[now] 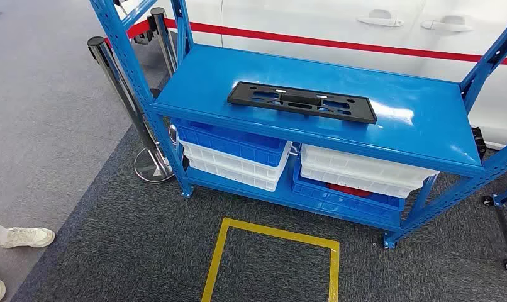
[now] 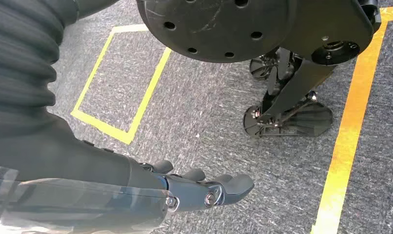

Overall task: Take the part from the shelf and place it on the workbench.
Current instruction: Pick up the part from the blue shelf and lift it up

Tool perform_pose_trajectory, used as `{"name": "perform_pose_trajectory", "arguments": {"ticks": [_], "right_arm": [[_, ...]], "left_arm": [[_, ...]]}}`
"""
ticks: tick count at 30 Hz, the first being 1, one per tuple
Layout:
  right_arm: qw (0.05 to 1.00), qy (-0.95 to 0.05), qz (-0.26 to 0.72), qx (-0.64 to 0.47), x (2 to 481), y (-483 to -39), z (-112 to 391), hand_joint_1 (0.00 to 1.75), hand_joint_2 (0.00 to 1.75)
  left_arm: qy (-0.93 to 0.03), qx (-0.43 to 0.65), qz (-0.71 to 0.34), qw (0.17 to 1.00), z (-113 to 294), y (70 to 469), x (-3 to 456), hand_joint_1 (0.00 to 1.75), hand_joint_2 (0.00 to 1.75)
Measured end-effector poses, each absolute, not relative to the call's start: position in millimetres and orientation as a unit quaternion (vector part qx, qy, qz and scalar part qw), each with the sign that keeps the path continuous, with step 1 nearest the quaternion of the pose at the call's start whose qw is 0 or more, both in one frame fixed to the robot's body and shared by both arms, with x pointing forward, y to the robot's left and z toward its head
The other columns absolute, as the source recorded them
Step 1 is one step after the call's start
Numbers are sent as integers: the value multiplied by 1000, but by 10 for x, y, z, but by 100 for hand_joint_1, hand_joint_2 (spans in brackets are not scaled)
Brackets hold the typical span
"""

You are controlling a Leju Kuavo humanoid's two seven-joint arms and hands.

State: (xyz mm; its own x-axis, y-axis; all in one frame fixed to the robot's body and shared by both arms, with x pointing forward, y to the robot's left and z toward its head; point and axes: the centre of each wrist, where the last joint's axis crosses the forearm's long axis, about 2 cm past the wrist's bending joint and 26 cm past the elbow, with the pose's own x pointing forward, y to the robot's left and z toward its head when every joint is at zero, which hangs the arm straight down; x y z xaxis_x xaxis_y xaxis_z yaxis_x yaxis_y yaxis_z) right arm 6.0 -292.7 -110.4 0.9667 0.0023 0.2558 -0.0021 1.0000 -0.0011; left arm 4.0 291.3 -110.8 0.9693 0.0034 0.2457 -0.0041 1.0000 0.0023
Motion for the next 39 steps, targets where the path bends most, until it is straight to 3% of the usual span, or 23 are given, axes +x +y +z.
{"name": "perform_pose_trajectory", "arguments": {"ticks": [8,9,12,13,36,37,39], "right_arm": [[992,-129,1,0,60,-2927,-1104,0,175],[992,-129,1,0,60,-2927,-1104,0,131],[992,-129,1,0,60,-2927,-1104,0,131],[992,-129,1,0,60,-2927,-1104,0,175],[992,-129,1,0,60,-2927,-1104,0,175],[992,-129,1,0,60,-2927,-1104,0,131],[992,-129,1,0,60,-2927,-1104,0,131]], "left_arm": [[-124,1,2,992,-1108,2913,40,0,175],[-124,1,2,992,-1108,2913,40,0,175],[-124,1,2,992,-1108,2913,40,0,175],[-124,1,2,992,-1108,2913,40,0,175],[-124,1,2,992,-1108,2913,39,0,175],[-124,1,2,992,-1108,2913,39,0,175],[-124,1,2,992,-1108,2913,39,0,175]]}}
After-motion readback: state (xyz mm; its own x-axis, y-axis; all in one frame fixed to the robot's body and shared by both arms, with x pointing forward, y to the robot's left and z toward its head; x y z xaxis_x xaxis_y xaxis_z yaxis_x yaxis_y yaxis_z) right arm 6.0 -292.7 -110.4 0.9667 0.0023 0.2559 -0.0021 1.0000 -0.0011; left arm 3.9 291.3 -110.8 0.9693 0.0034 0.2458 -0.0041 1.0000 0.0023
